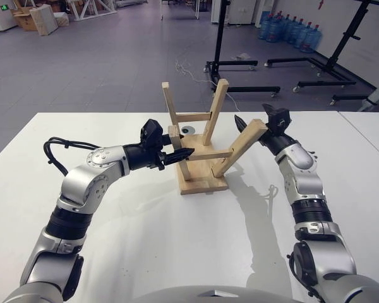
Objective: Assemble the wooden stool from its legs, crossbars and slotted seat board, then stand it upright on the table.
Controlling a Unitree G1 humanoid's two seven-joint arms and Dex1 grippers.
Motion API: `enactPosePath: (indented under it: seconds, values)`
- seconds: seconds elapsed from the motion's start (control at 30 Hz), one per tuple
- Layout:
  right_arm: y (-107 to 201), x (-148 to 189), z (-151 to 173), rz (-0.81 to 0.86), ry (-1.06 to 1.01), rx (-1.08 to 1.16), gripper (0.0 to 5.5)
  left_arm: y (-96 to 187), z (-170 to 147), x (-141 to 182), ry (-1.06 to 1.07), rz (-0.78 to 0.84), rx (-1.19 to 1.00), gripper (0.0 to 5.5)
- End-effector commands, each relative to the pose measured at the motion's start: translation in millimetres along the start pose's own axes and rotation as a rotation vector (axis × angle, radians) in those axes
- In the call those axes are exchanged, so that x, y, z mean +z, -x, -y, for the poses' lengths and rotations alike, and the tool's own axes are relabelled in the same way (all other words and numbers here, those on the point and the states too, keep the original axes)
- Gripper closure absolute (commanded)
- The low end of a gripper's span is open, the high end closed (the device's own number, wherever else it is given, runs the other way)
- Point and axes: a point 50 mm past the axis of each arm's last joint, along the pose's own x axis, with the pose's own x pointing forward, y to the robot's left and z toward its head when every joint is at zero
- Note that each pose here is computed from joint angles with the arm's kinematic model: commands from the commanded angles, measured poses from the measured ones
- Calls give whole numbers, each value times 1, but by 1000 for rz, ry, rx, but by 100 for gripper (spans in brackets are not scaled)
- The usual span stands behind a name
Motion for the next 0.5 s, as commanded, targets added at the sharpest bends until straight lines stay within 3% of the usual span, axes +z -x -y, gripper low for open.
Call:
enactPosePath:
  seconds: [0.03, 0.27, 0.4, 0.5]
  values:
    - [10, -5, 9, -25, 8, -123, 32, -5, 6, 4, -29, 3, -40, 249]
    - [58, -2, 54, -65, -162, -245, 32, -2, 7, 2, -43, -12, -34, 249]
    - [50, 12, 21, -35, -381, -31, 32, 0, 10, 1, -48, -10, -25, 249]
    - [44, 22, -25, -25, -567, 144, 32, -3, 9, 3, -57, -8, -30, 249]
